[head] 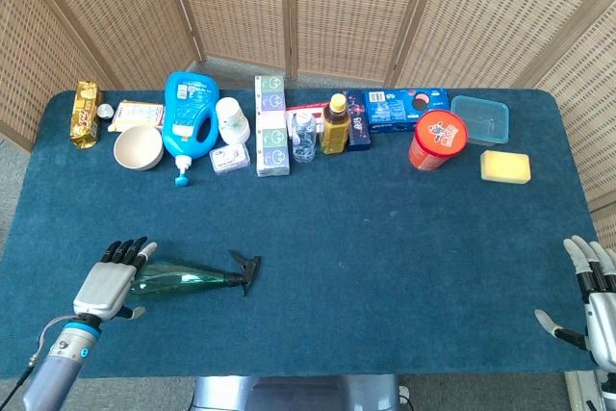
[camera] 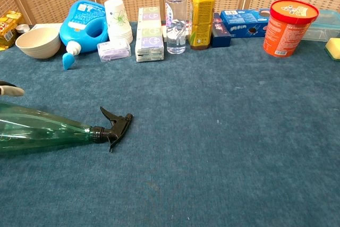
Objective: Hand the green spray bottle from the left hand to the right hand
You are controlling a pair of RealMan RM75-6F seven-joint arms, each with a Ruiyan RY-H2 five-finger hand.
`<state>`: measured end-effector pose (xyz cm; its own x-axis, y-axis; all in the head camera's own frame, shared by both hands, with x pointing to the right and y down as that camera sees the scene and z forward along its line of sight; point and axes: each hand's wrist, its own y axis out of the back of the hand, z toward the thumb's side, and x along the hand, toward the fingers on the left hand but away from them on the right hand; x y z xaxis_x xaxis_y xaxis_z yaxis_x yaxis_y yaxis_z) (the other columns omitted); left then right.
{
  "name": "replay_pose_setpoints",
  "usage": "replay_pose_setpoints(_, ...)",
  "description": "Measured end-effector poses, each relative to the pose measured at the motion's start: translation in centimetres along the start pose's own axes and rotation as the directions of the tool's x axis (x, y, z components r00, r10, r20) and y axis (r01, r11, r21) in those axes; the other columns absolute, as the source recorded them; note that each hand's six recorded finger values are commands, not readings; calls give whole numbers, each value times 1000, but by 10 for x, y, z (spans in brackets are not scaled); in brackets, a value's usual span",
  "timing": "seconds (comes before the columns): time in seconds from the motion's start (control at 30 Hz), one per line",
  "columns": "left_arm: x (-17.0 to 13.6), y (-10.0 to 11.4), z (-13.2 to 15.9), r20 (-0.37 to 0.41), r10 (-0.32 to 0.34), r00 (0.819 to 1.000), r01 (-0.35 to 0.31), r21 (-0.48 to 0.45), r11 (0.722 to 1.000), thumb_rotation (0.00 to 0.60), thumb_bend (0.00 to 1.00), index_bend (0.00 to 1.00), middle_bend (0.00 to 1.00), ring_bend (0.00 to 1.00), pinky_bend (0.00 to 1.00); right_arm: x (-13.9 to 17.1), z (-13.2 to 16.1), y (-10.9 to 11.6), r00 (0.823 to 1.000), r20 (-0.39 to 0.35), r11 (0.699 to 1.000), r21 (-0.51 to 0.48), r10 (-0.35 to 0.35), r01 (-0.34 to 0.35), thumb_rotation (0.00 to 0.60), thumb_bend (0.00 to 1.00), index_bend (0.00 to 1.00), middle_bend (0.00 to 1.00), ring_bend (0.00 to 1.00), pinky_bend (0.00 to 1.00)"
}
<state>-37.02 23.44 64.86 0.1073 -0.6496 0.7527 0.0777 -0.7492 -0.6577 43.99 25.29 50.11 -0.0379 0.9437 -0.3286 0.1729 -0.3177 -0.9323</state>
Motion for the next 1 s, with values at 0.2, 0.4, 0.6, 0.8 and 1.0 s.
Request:
replay_pose_setpoints(0.2,13,-3,9,-1,-21,1000,21,15,1000,600,0,75,86,44,152,0,-1,1,1000,0,1000,-12,1,-1,600,0,0,0,0,0)
replay_pose_setpoints(0.4,17,1,11,-40,23,999,-21,36,999,600,0,298,408,312,390,0,-3,3,1000,5,1000,-26,-1,1,600,0,0,0,0,0)
replay_pose_setpoints(0.6,19,3,12,-74,75,994,-74,13,997,600,0,371,477,372,438,0,-3,3,1000,1,999,-37,4,-4,600,0,0,0,0,0)
replay_pose_setpoints(0.8,17,9,12,-52,119,992,-122,-59,991,600,0,371,477,372,438,0,-4,2,1000,-2,999,-46,11,-11,600,0,0,0,0,0)
replay_pose_setpoints(1.0,11,21,10,6,192,981,-186,-221,957,600,0,371,477,368,438,0,-2,-3,999,-12,996,-84,42,-43,600,0,0,0,0,0)
